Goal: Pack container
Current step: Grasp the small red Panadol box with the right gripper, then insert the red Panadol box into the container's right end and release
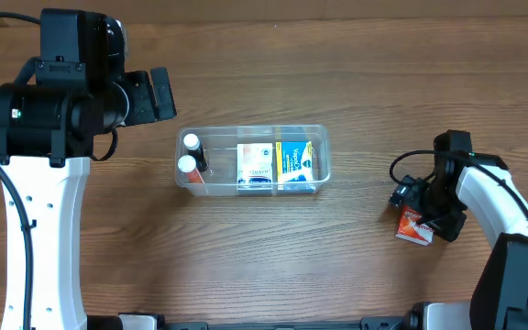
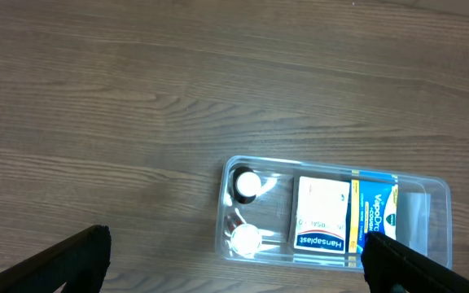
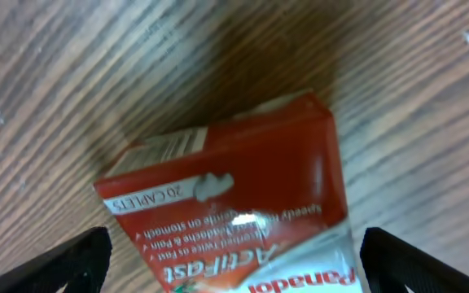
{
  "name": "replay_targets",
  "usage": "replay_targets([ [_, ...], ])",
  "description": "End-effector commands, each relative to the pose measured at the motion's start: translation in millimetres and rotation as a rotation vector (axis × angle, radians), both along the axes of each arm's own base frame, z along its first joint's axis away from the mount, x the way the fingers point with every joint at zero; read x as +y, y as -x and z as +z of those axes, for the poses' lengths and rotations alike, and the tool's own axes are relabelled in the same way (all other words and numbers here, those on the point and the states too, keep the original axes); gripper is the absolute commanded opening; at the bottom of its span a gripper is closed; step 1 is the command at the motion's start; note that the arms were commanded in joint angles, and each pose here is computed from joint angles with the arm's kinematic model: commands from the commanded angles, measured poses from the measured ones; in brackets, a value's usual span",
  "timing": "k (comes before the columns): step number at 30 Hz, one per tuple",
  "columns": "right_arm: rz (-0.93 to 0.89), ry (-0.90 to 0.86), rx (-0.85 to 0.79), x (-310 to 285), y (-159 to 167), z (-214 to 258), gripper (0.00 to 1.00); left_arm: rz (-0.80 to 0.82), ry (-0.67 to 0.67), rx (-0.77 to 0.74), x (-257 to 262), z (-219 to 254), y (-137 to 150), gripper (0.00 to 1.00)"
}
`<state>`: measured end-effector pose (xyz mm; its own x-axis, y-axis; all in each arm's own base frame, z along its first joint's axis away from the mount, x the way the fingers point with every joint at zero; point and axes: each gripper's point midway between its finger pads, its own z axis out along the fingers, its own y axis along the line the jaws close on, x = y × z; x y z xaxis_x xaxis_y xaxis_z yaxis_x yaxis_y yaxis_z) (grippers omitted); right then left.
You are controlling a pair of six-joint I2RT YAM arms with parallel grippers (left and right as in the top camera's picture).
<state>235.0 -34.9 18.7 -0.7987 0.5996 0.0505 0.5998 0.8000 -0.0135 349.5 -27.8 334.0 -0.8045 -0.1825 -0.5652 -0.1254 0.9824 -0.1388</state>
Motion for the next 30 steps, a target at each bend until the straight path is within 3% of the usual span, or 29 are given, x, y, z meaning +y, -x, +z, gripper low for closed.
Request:
replay_targets([
  [1, 0.001, 0.020, -0.023, -4.5, -4.9, -1.8, 1.00, -0.009, -0.014, -0.001, 2.5, -0.5, -1.1, 1.00],
  [12, 0.004, 0.012, 0.023, -4.4, -4.6, -20.1, 0.98, -0.009, -0.014, -0.001, 2.5, -0.5, -1.1, 1.00],
  [24, 0.004, 0.010, 0.041, -3.7, -0.2, -19.5, 0.66, -0.009, -0.013, -0.001, 2.5, -0.5, -1.0, 1.00],
  [30, 0.003, 0.011, 0.035, -4.1, -2.9, -18.0, 0.59, -0.008, -0.014, 0.003, 2.6, -1.1, -0.2, 1.00],
])
